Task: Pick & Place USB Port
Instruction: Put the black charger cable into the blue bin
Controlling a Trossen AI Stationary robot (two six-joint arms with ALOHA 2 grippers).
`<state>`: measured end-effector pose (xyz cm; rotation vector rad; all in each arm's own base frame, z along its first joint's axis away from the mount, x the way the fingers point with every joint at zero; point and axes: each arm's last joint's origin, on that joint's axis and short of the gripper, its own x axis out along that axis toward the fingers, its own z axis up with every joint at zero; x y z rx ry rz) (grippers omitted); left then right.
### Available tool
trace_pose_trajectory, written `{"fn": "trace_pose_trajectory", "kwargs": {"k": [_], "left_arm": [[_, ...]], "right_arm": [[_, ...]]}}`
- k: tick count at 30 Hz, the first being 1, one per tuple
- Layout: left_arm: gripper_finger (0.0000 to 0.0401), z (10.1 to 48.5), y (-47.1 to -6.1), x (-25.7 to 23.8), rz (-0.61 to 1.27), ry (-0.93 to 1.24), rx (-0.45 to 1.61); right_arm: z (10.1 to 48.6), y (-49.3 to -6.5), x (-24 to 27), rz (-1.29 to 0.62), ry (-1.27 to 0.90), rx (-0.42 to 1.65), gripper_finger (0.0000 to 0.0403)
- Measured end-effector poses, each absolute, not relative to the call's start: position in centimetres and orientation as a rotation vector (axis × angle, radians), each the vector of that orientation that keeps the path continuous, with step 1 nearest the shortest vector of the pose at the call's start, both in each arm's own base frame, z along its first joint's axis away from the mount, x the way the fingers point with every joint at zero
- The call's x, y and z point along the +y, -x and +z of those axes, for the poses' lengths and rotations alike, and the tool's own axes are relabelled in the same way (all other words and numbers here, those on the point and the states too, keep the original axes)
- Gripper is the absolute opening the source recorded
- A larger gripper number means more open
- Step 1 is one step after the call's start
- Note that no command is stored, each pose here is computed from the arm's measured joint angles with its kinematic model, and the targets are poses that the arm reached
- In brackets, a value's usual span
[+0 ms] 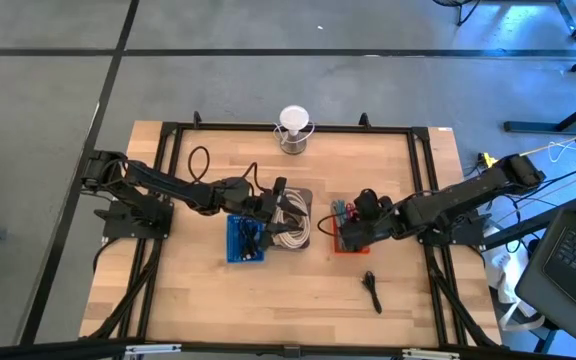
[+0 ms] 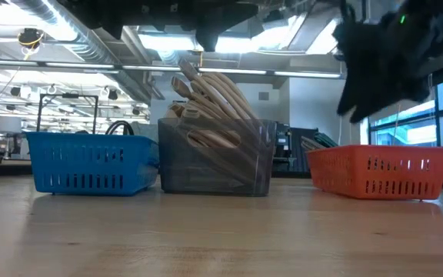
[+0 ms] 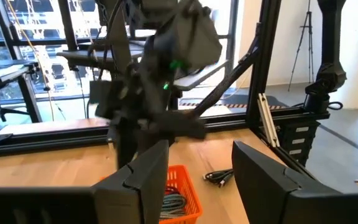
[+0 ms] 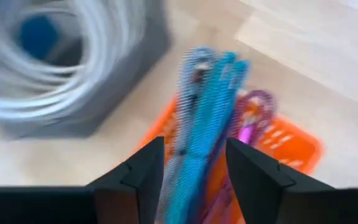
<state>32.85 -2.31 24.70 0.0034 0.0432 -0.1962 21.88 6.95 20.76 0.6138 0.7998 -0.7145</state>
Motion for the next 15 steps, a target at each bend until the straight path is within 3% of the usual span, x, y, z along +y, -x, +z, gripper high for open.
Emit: {"fn": "trace_pose_trajectory", "kwargs": {"k": [8, 15], "left_arm": [[0.0169, 24.5, -32.8, -2.3, -0.197, -0.037, 0.063], [0.0168, 24.4, -32.8, -2.3, -0.195, -0.044, 0.07]], "right_arm": [[22.6, -20.1, 13.2, -0.528, -0.84, 0.856, 0.016], [20.4, -16.7, 18.9, -0.577, -1.023, 0.878, 0.015]]}}
